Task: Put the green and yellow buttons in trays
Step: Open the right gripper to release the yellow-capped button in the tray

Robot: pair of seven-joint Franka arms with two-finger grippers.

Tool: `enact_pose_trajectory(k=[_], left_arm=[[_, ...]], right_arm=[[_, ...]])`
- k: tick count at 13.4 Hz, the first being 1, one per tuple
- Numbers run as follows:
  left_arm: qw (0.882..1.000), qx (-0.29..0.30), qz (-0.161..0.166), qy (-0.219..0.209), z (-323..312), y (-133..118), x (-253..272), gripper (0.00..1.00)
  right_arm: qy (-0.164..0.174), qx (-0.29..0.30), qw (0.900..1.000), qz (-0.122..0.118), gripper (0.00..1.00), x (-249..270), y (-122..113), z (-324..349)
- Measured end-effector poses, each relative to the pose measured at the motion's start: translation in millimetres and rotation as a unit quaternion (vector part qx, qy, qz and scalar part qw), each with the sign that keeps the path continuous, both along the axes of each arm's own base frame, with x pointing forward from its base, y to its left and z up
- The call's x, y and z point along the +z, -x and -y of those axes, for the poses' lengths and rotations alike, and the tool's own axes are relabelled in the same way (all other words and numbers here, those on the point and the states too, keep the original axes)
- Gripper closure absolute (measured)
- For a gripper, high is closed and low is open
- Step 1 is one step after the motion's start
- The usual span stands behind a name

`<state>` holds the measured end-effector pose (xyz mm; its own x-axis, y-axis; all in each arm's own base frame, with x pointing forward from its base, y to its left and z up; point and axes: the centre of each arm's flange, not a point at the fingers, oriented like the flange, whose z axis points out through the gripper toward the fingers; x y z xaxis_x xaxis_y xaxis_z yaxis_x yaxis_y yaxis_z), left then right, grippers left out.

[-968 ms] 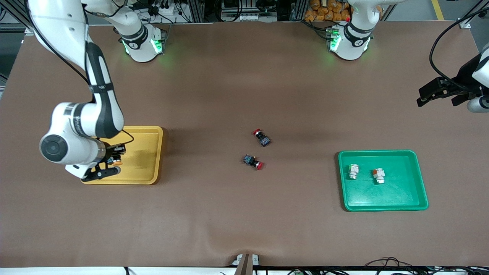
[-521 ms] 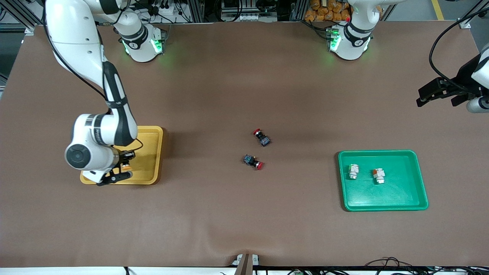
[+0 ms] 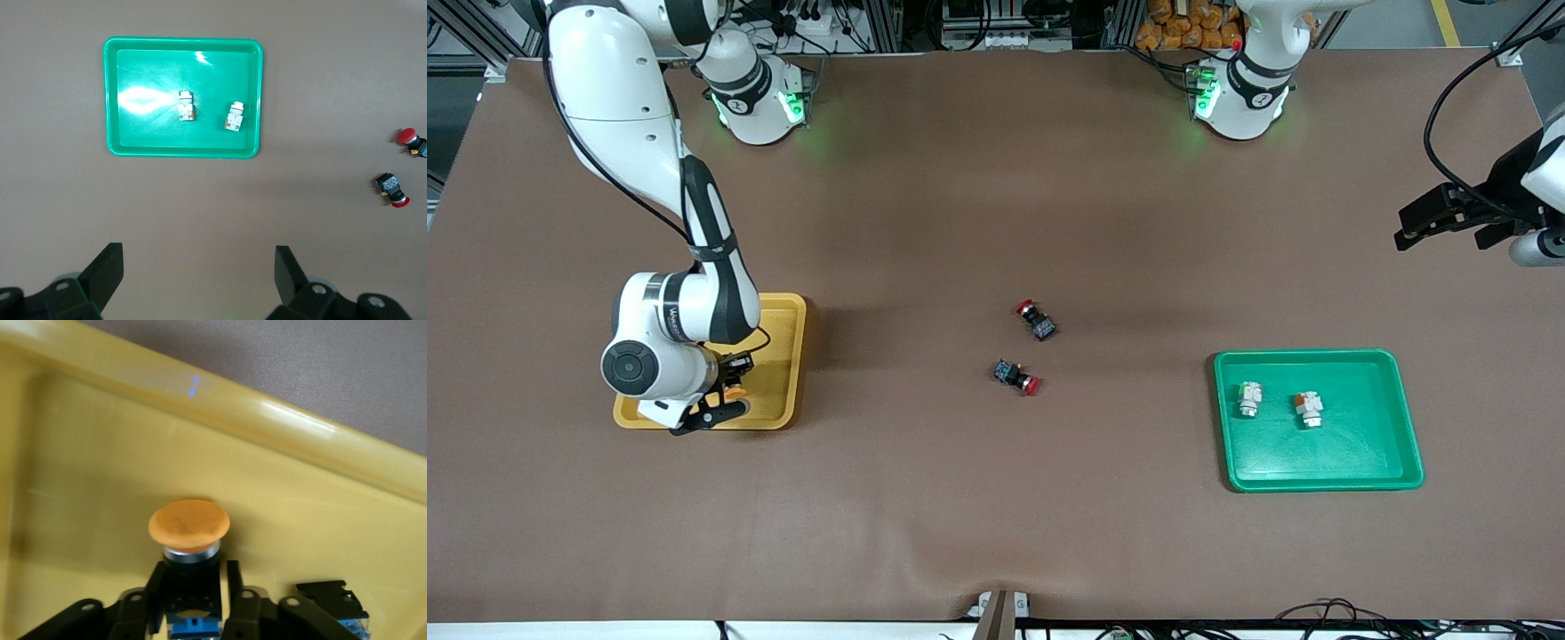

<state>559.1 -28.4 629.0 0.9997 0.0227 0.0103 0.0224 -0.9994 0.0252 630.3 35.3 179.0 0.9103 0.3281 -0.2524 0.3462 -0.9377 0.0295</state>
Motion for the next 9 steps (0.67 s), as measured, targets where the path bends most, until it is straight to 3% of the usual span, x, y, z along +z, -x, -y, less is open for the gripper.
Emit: enact_pose_trajectory(k=[3, 5, 9], left_arm=[[1.000, 0.000, 0.000, 0.000, 0, 0, 0, 0.00], [1.000, 0.000, 0.000, 0.000, 1, 0, 0, 0.00], [1.000, -0.001, -0.001, 0.000, 1, 0, -1, 0.00]], right_arm=[[-0.003, 0.004, 1.000, -0.004, 0.24, 0, 0, 5], [-0.015, -0.001, 1.000, -0.022, 0.04, 12, 1, 2], [-0.039, -0.005, 0.998, -0.048, 0.00, 102, -15, -12]])
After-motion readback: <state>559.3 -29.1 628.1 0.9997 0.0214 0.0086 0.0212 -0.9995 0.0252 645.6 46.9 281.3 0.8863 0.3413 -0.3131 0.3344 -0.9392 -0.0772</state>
